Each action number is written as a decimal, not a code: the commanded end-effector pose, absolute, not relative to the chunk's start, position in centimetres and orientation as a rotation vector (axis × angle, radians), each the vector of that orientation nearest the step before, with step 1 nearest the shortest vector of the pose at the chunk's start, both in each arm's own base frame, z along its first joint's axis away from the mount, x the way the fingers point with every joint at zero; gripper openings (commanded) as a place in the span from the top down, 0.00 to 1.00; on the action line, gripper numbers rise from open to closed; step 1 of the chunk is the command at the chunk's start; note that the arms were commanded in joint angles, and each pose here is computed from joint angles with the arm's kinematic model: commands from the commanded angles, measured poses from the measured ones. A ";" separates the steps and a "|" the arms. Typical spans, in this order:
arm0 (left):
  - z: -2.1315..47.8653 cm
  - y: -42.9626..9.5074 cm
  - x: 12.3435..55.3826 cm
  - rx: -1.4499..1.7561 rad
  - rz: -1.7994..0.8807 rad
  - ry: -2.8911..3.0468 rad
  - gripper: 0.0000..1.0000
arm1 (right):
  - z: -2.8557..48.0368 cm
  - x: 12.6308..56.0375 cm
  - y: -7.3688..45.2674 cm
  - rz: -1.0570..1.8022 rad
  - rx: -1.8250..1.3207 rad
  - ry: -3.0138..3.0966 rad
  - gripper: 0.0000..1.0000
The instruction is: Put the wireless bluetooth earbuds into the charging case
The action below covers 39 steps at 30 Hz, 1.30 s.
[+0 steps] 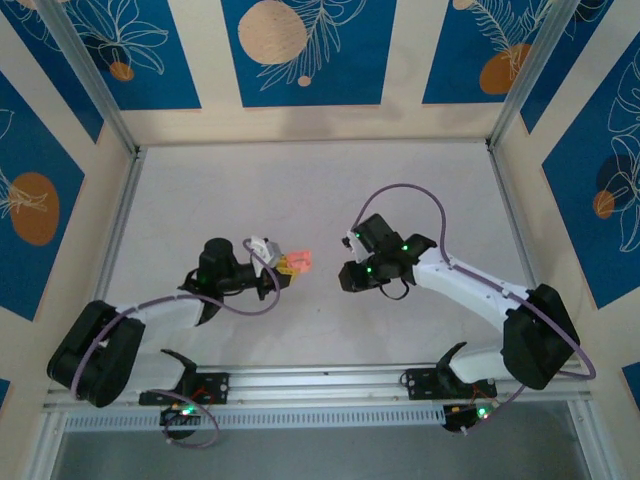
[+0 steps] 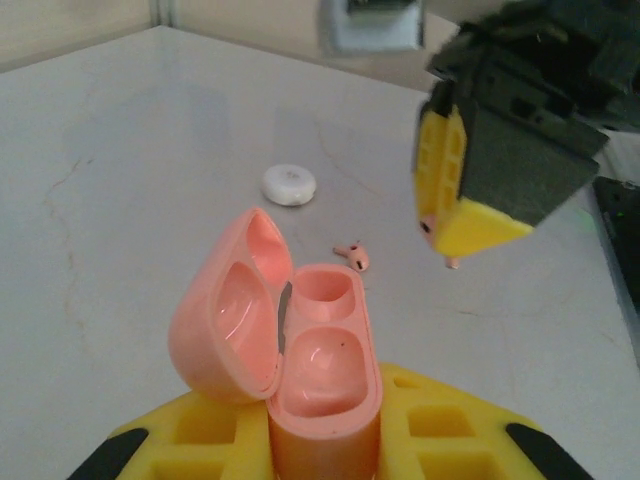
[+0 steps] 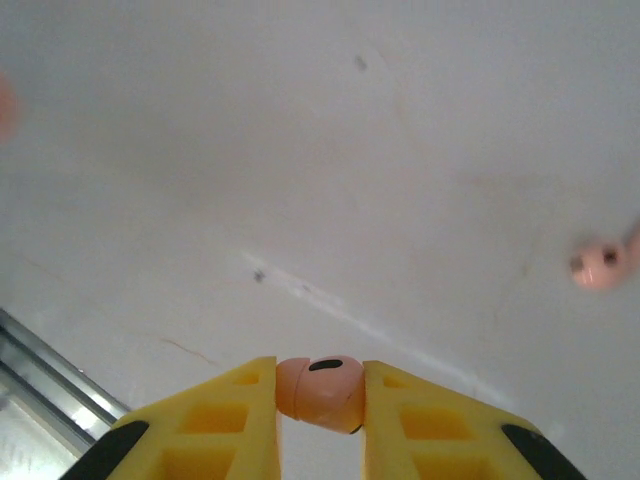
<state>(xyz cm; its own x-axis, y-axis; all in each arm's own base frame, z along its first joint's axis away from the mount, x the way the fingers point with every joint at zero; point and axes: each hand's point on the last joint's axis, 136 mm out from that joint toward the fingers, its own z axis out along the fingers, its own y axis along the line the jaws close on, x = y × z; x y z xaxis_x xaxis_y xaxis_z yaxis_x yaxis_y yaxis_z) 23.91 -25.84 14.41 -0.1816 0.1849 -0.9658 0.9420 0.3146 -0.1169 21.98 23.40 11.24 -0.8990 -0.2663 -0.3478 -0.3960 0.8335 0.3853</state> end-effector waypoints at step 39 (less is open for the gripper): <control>17.8 -27.9 21.8 1.167 -1.130 1.378 0.78 | 20.6 21.8 34.3 0.981 -1.308 1.934 0.78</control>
<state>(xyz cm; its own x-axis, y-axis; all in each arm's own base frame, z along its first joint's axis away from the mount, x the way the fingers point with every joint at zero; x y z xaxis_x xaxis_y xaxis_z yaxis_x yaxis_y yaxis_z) 22.32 -27.19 15.60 -0.1259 0.1300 -0.9835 0.9810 0.1638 -0.1039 21.68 33.76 19.77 -0.3738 -0.4948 -0.7845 -0.9243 0.2687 0.2709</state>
